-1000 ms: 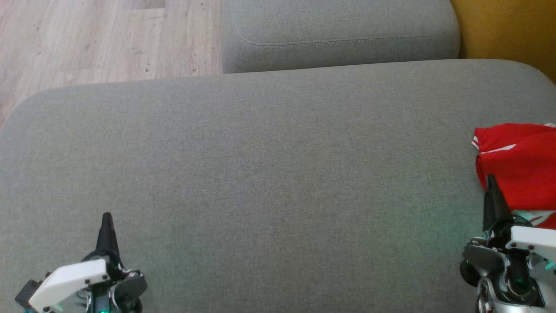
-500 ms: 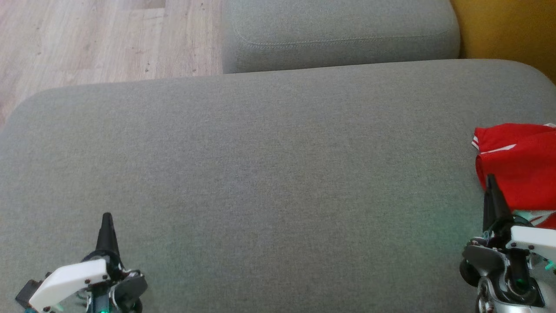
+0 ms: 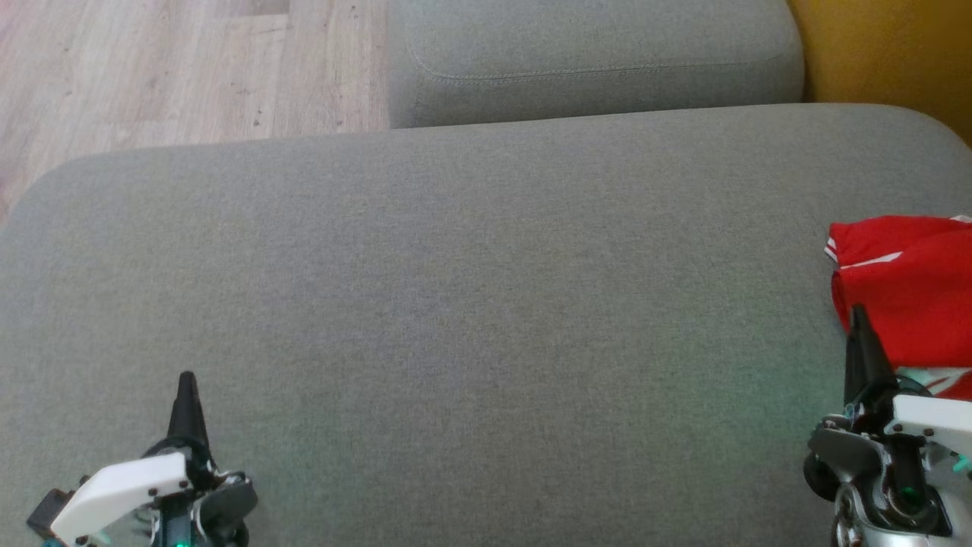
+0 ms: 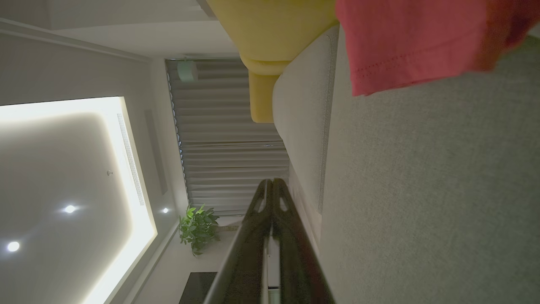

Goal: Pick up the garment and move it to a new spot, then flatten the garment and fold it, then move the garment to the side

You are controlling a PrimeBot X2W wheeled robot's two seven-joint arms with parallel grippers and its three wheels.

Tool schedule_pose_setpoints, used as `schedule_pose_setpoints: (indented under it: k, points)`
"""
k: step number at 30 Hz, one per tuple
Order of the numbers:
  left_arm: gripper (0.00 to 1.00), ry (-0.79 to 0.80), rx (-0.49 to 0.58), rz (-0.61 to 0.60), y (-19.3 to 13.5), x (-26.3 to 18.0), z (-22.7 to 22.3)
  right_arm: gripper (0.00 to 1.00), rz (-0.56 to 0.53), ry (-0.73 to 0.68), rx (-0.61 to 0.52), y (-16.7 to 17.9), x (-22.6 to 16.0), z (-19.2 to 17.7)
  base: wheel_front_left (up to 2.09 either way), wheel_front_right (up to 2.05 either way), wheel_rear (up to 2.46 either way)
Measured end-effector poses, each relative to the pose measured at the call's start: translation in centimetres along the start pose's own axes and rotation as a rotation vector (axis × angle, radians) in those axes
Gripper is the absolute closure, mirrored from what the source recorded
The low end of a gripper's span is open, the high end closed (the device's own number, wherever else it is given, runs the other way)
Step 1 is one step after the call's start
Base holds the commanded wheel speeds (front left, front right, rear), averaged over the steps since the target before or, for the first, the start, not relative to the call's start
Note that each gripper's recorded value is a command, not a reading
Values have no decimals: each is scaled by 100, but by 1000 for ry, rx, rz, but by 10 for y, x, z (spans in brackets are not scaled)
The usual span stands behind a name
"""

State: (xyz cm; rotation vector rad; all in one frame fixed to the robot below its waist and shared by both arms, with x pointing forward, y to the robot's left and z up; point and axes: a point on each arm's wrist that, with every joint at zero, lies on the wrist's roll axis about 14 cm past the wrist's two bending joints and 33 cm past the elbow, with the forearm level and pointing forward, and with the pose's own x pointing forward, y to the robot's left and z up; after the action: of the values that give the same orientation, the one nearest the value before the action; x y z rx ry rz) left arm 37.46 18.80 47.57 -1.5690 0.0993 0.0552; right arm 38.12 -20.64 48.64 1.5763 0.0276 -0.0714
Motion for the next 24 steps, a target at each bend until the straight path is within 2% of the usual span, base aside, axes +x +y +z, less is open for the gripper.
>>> schedule_pose_setpoints:
  k: [24]
  points:
    - [100,0,0,0,0,0,0,100,0,0,0,0,0,0,0,0,0]
